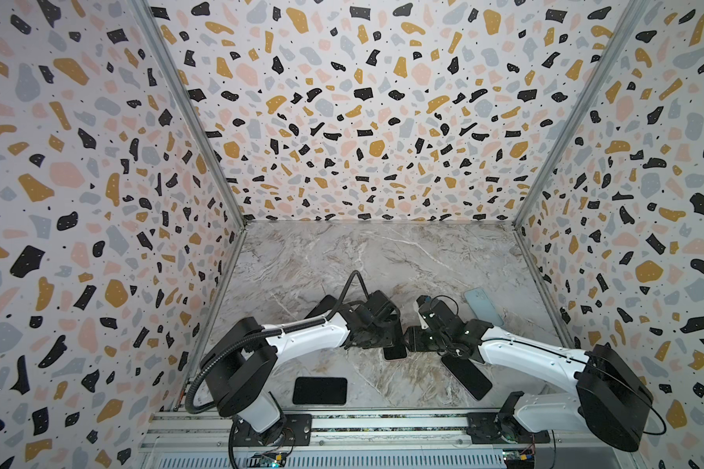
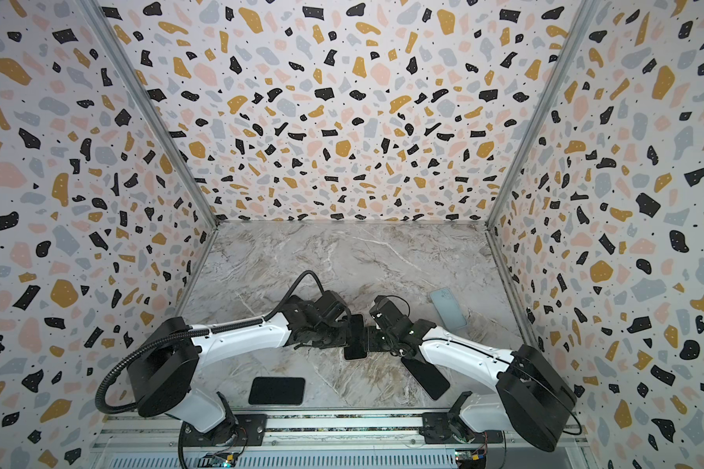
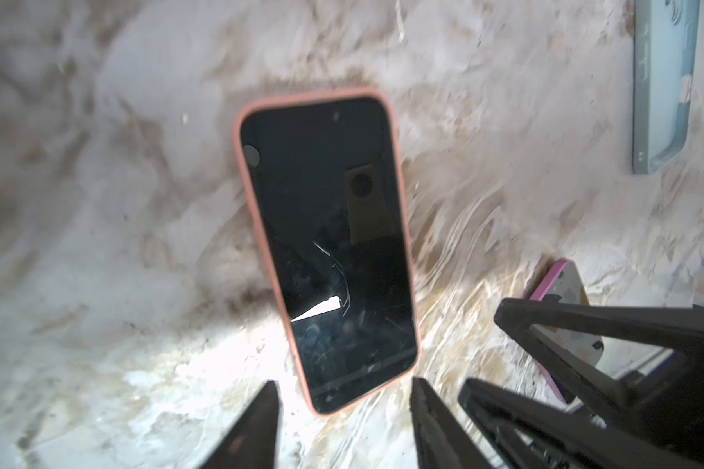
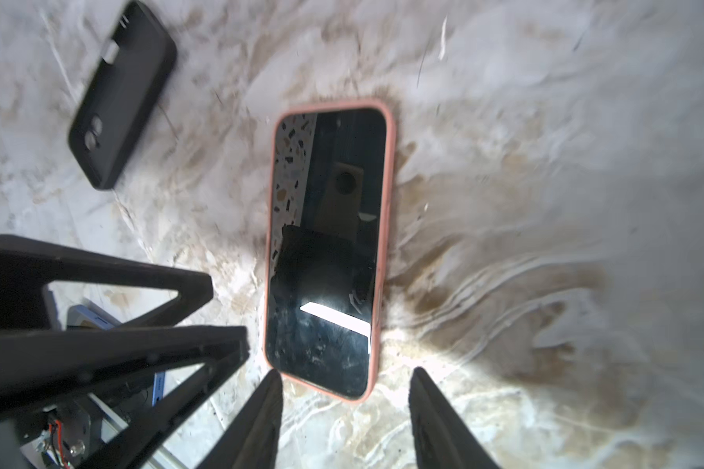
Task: Put the phone into the phone case
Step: 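Open both grippers and release the pink-cased phone onto the table, then grasp and lift the pink-cased phone with the left gripper while the right gripper draws back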
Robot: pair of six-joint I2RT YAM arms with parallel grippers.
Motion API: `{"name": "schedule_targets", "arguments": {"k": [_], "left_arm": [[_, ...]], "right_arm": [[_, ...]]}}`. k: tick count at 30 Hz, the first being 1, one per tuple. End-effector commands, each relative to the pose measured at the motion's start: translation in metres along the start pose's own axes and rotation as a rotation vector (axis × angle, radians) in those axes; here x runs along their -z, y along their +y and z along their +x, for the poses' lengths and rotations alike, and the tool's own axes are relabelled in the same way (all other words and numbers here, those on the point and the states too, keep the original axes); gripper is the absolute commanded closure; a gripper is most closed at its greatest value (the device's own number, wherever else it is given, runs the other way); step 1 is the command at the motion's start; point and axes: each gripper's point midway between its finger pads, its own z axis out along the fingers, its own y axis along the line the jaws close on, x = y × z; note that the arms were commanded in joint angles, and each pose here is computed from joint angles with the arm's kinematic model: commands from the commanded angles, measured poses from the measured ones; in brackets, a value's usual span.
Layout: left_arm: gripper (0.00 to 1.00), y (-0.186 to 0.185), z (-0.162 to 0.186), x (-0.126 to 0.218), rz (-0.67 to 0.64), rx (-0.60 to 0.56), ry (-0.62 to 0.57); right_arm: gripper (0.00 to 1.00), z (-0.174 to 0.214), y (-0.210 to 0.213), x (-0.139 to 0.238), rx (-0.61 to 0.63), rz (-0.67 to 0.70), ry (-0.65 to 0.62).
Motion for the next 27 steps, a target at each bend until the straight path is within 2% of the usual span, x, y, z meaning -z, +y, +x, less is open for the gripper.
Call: {"name": "schedule_targets", "arguments": {"k": [1,12,16,21,27], "left_arm": [[0.4,0.006,-0.001,-0.004,-0.106,-0.051,0.008],[0.13,-0.004,-0.012,-0.022,-0.221,-0.067,0.021],[0.11,-0.005,-0.009,-0.031,-0.244,-0.069,0.042],[0.0,-0.001,-0.008,-0.039,-0.284,-0.073,0.056],[0.0,0.003,-0.004,-0.049,-0.305,-0.076,0.084]], "right_arm": [[0.45,-0.018,-0.004,0.015,0.05,-0.001,-0.063],[0.34,-0.021,-0.024,0.025,0.079,-0.024,-0.114],[0.31,-0.017,-0.027,0.023,0.083,-0.036,-0.105],[0.23,-0.01,-0.029,0.022,0.079,-0.057,-0.101],[0.19,-0.008,-0.031,0.021,0.07,-0.075,-0.099]]}}
